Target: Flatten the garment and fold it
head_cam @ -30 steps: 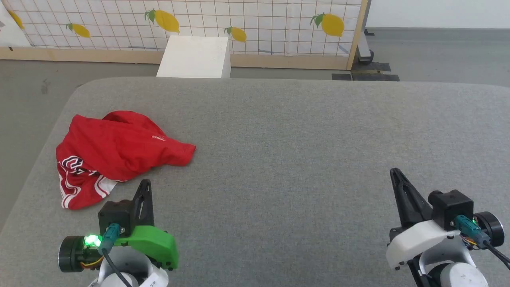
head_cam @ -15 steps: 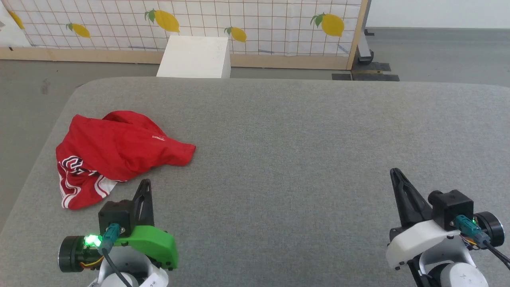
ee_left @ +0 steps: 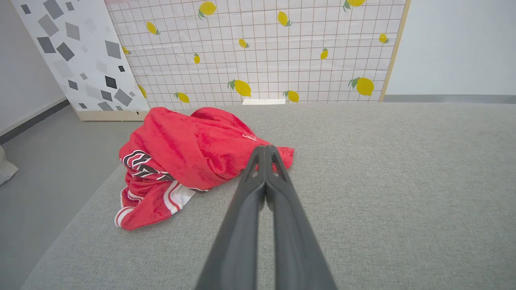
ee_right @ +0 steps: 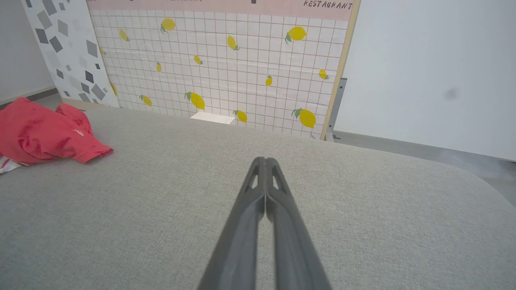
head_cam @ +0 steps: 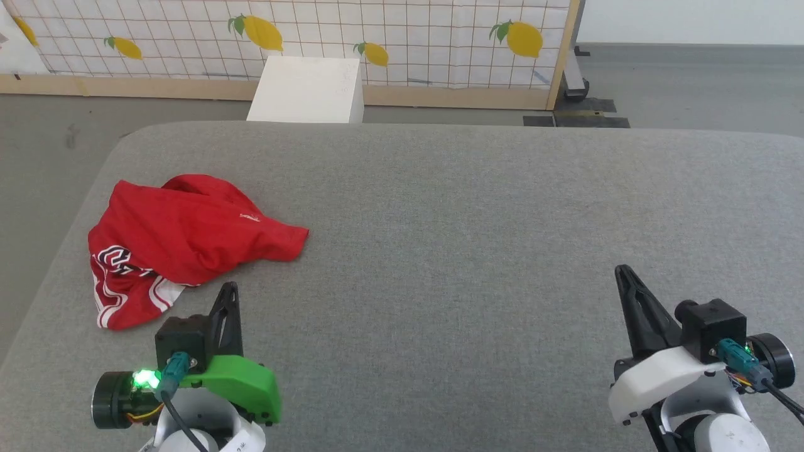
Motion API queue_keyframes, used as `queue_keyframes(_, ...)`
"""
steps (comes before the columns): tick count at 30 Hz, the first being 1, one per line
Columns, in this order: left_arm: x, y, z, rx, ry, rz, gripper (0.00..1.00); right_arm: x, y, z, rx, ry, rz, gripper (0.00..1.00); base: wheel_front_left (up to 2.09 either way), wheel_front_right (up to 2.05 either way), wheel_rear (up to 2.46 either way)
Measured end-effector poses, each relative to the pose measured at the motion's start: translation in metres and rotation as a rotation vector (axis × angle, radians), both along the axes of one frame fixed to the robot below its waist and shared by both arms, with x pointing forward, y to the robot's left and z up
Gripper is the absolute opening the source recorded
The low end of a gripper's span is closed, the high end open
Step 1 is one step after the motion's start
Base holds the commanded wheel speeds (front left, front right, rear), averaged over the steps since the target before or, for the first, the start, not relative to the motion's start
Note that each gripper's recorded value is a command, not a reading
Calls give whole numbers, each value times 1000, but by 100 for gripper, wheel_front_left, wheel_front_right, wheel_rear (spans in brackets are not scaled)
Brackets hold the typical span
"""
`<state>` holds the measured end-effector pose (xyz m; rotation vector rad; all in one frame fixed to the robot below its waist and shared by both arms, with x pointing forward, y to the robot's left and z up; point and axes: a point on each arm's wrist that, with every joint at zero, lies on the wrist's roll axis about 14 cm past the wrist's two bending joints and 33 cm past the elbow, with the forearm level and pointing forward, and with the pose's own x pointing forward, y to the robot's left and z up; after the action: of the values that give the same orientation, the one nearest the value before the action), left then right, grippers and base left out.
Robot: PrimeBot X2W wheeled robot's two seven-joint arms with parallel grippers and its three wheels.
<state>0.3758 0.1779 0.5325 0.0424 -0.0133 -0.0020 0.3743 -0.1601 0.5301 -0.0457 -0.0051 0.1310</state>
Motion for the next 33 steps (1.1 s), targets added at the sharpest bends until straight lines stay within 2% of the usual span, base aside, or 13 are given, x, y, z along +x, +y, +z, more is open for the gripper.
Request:
queue_keyframes(12, 0, 0, 0, 0, 0, 0, 0, 0, 0, 0, 0, 0, 0, 0, 0, 0, 0)
queue_keyframes(13, 0, 0, 0, -1, 0, 0, 100, 0, 0, 0, 0, 0, 0, 100, 0, 0, 0)
queue_keyframes(33, 0, -6, -3, -22, -5, -18, 100, 0, -4, 0, 32, -13, -12, 100, 0, 0, 0)
